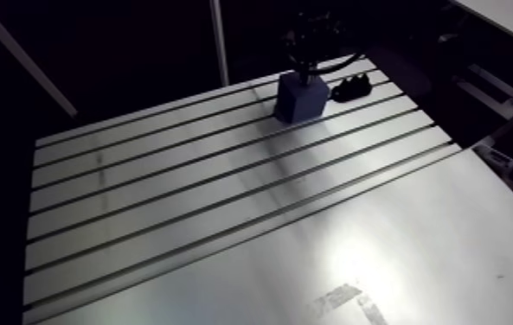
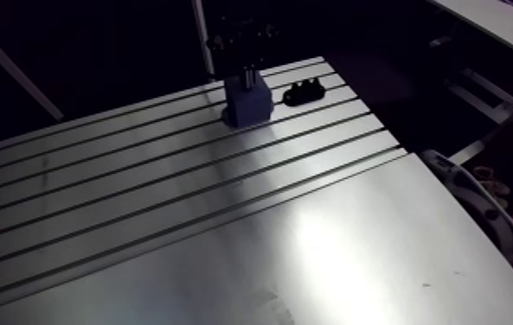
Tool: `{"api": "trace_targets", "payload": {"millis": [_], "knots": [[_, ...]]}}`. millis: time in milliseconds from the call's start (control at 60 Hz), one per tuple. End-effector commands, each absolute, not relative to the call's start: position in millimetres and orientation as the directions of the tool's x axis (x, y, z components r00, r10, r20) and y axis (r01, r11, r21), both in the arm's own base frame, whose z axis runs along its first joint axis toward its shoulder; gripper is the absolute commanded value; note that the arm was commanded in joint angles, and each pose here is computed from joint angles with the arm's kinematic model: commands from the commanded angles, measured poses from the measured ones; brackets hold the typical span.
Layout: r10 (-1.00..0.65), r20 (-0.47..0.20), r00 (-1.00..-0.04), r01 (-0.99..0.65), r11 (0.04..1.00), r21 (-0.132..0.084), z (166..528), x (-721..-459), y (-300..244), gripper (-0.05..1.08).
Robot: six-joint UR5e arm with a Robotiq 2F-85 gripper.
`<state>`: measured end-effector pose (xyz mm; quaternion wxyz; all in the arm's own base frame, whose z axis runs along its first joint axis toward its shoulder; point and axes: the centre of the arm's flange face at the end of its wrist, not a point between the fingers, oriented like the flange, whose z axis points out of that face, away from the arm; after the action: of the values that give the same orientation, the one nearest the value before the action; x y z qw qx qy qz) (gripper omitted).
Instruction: Pick up the M10 bolt and insert it into the hex recess until seated.
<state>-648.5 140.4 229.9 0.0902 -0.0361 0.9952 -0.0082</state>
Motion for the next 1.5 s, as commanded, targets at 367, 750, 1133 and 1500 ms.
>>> {"api": "trace_targets", "payload": {"millis": [367, 750, 1133, 1500], "knots": [[-0.080, -0.173, -0.982, -0.078, 0.997, -0.021, 226.5, -647.3, 140.3, 1.08], [-0.082, -0.173, -0.981, -0.079, 0.997, -0.023, 225.8, -646.9, 140.0, 1.08], [-0.077, -0.149, -0.986, -0.076, 0.997, -0.012, 241.4, -648.8, 144.0, 1.08], [-0.080, -0.134, -0.988, -0.080, 0.997, -0.006, 256.2, -648.1, 142.5, 1.03]]}}
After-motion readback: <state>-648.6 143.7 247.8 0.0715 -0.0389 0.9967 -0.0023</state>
